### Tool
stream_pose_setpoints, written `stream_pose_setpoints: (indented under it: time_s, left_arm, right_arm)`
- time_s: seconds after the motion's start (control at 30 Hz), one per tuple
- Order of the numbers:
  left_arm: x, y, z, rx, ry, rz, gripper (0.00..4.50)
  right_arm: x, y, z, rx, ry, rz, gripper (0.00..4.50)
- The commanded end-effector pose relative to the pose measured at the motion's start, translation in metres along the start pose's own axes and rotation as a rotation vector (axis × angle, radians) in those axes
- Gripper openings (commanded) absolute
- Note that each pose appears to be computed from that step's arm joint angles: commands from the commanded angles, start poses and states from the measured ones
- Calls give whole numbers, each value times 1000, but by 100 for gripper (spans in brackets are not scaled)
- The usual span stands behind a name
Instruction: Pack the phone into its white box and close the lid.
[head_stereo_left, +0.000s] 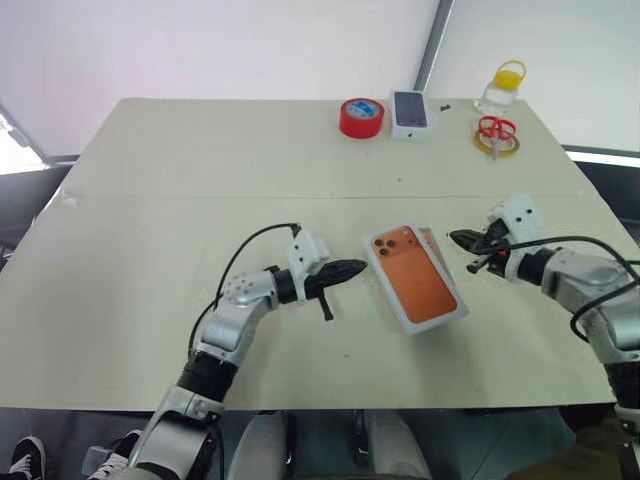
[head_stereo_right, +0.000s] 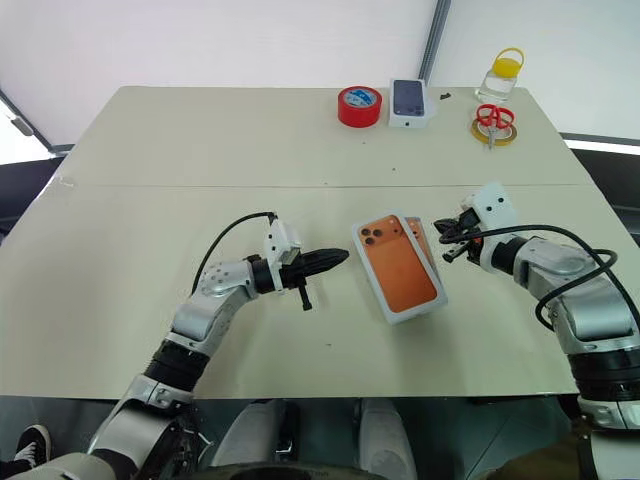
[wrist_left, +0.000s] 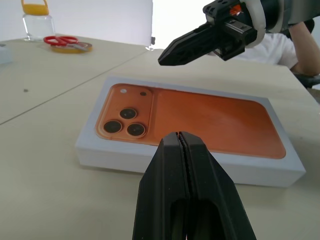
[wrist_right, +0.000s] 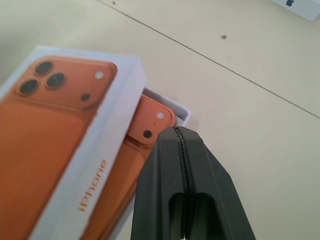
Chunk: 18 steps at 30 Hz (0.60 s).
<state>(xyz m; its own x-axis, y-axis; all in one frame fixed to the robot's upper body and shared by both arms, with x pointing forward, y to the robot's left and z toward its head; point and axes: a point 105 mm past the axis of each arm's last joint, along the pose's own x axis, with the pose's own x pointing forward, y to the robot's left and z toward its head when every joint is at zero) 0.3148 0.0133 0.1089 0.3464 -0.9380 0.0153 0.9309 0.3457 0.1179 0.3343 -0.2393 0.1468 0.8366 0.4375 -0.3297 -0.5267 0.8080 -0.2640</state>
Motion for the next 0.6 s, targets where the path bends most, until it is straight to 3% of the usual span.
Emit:
stream_pose_setpoints:
  time_s: [0.03, 0.23, 0.6]
  left_arm:
    - [11, -1, -9, 9, 40, 10, 0]
    - [16, -1, -14, 24, 67, -11, 0]
    - [48, 5, -8, 27, -4, 48, 0]
  right_arm:
    - [1, 6, 3, -35, -11, 35, 4]
    - [3, 7, 5, -66, -18, 33, 4]
    - [4, 21, -2, -84, 4, 82, 4]
